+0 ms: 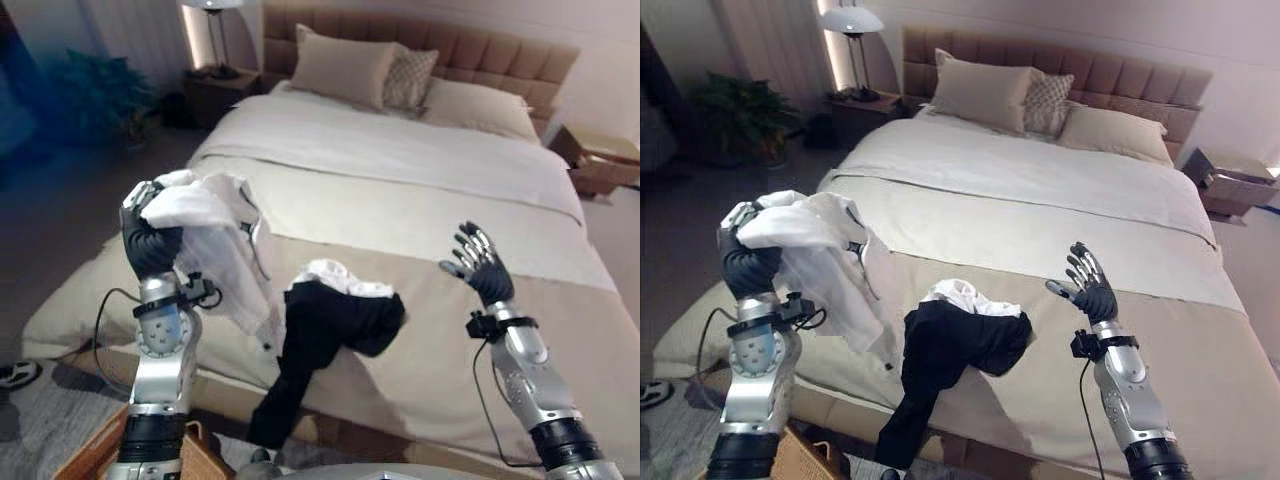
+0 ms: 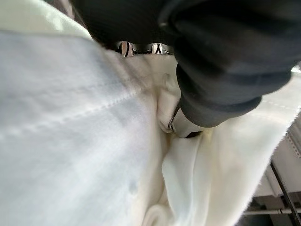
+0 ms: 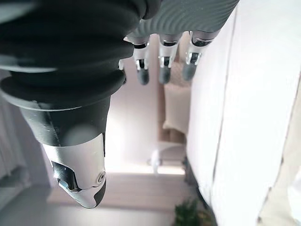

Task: Pick up clothes into the bucket

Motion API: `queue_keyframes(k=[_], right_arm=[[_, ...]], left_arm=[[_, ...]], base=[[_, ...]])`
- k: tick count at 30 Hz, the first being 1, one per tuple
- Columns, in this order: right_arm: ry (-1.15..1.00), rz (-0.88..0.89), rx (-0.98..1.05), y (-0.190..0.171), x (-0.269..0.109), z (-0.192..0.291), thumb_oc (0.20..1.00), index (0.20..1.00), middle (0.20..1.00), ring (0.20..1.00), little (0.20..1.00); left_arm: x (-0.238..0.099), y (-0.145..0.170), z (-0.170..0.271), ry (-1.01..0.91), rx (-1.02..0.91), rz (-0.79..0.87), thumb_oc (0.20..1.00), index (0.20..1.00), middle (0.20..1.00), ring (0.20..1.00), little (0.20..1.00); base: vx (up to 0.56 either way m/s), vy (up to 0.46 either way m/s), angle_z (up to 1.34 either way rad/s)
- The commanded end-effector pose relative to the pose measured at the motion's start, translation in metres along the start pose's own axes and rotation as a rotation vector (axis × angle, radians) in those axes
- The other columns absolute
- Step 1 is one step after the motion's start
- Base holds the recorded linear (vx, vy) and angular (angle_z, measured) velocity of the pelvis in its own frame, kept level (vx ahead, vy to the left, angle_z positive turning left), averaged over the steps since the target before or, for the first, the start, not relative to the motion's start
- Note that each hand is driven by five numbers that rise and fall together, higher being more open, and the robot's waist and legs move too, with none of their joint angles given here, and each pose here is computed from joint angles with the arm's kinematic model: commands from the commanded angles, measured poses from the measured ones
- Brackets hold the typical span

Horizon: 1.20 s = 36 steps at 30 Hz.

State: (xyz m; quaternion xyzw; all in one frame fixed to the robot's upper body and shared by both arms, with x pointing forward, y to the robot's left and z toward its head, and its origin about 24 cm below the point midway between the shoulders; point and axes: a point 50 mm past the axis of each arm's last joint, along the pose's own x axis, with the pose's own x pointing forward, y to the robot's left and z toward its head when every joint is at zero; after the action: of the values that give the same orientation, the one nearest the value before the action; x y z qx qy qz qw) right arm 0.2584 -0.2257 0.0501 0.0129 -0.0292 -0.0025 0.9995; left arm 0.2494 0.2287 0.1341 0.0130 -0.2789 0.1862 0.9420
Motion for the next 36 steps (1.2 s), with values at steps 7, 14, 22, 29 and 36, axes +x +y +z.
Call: queue_keyframes(k=[7, 14, 22, 29, 36], right_arm=[[-0.163, 0.002, 0.011, 0.005, 0.019, 0.03, 1.0, 1.0, 1.0, 1.0, 1.0], [-0.191, -0.023, 0.022, 0.006, 0.019, 0.035, 1.0, 1.0, 1.0, 1.0, 1.0], [-0.24, -0.027, 0.095, 0.017, 0.022, 0.04, 1.0, 1.0, 1.0, 1.0, 1.0], [-0.288, -0.052, 0.133, 0.01, 0.017, 0.047, 1.0, 1.0, 1.0, 1.0, 1.0], [-0.384, -0.087, 0.222, 0.006, 0.014, 0.062, 1.0, 1.0, 1.0, 1.0, 1.0]], left_arm=[[0.028, 0.012, 0.03, -0.184, -0.022, 0.061, 0.2, 0.2, 0.2, 0.2, 0.2], [0.033, 0.026, 0.022, -0.164, 0.075, 0.154, 0.2, 0.2, 0.2, 0.2, 0.2], [0.042, 0.043, 0.024, -0.195, 0.171, 0.278, 0.2, 0.2, 0.2, 0.2, 0.2], [0.052, 0.052, 0.025, -0.207, 0.245, 0.386, 0.2, 0.2, 0.2, 0.2, 0.2], [0.068, 0.075, 0.03, -0.228, 0.33, 0.516, 0.2, 0.2, 0.2, 0.2, 0.2]], base=[[-0.14, -0.038, 0.83], [-0.06, 0.15, 0.31], [-0.11, 0.049, 0.16], [-0.07, -0.031, -0.01], [-0.06, -0.013, 0.11]])
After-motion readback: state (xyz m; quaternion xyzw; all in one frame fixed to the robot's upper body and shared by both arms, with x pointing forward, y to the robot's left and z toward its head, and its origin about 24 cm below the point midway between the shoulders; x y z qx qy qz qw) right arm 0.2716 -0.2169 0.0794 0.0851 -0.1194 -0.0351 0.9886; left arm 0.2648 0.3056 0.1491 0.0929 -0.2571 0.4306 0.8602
